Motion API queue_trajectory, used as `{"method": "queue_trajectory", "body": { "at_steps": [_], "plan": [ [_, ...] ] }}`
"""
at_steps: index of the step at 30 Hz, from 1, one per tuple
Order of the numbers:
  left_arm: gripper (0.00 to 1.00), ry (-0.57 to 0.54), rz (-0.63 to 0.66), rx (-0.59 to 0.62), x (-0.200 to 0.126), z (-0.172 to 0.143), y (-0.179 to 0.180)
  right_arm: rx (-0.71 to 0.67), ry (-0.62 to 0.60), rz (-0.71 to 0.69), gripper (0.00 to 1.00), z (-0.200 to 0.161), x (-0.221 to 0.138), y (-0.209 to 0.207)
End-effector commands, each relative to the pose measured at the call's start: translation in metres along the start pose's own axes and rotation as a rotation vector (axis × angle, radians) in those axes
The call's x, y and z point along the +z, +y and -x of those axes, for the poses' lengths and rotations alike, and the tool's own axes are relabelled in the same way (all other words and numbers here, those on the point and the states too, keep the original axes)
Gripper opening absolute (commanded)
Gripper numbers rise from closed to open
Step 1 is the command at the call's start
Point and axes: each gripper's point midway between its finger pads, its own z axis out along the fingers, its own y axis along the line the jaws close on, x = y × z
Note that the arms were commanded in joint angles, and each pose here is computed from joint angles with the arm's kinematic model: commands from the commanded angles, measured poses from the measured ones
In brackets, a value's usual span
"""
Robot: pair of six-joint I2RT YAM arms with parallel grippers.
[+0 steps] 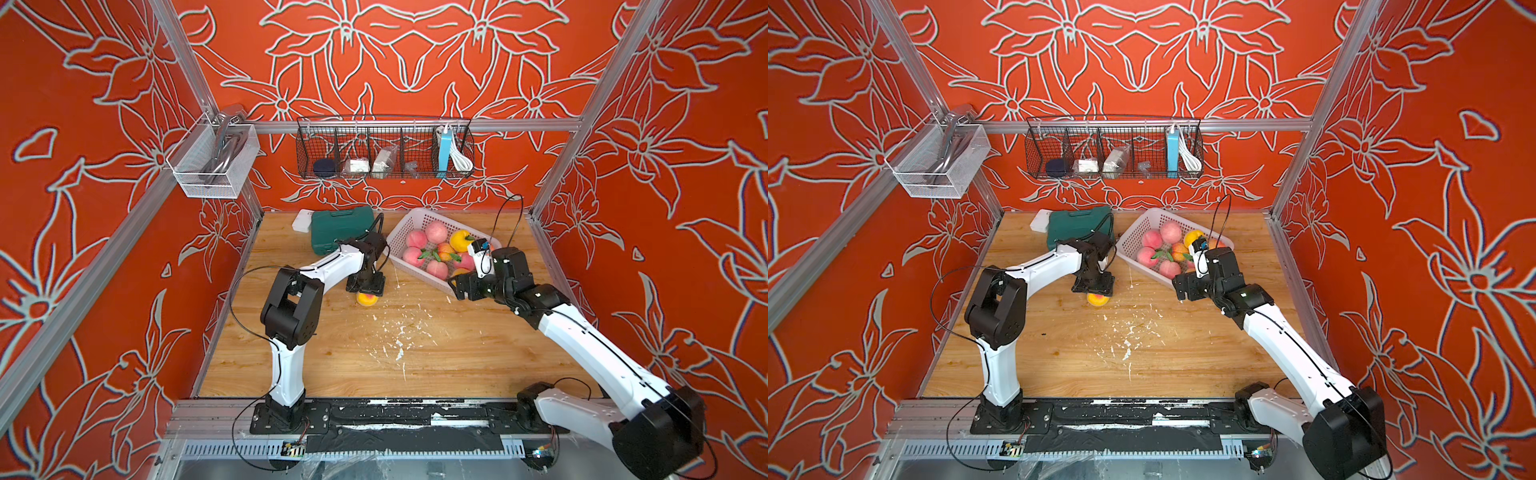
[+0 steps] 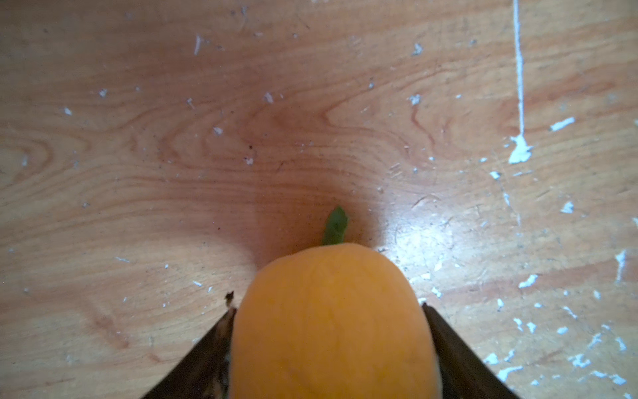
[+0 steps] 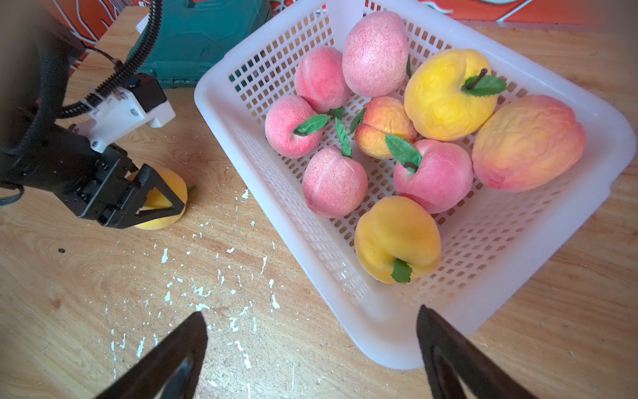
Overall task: Put the peaches into the basket
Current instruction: Pick up the peach from the center of the board.
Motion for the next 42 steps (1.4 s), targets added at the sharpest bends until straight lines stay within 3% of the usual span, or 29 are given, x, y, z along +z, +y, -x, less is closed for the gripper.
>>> {"method": "queue_trajectory", "body": {
  "at_steps": [1,9,15,25,29,42],
  "plan": [
    [0.72,-0.01,-0.07,0.006,-0.025,-0.011,-0.01,0.009,-0.02,0.018,0.97,0.002,-0.006,0.004],
    [0.72,-0.037,-0.249,-0.017,-0.055,-0.029,-0.033,0.017,-0.055,0.076,0.98,0.005,-0.009,0.014],
    [0.72,-0.073,-0.382,-0.023,-0.083,-0.038,-0.049,0.018,-0.097,0.2,0.97,0.011,-0.009,0.035],
    [0.72,-0.112,-0.663,-0.058,-0.132,-0.039,-0.076,-0.155,-0.2,0.47,0.99,0.015,-0.032,0.086],
    [0.72,-0.1,-0.786,-0.087,-0.145,-0.037,-0.085,-0.224,-0.217,0.53,0.99,0.01,-0.038,0.103],
    [0.72,-0.044,-1.02,-0.12,-0.17,-0.04,-0.094,-0.35,-0.205,0.662,0.99,0.004,-0.033,0.151]
  ]
}}
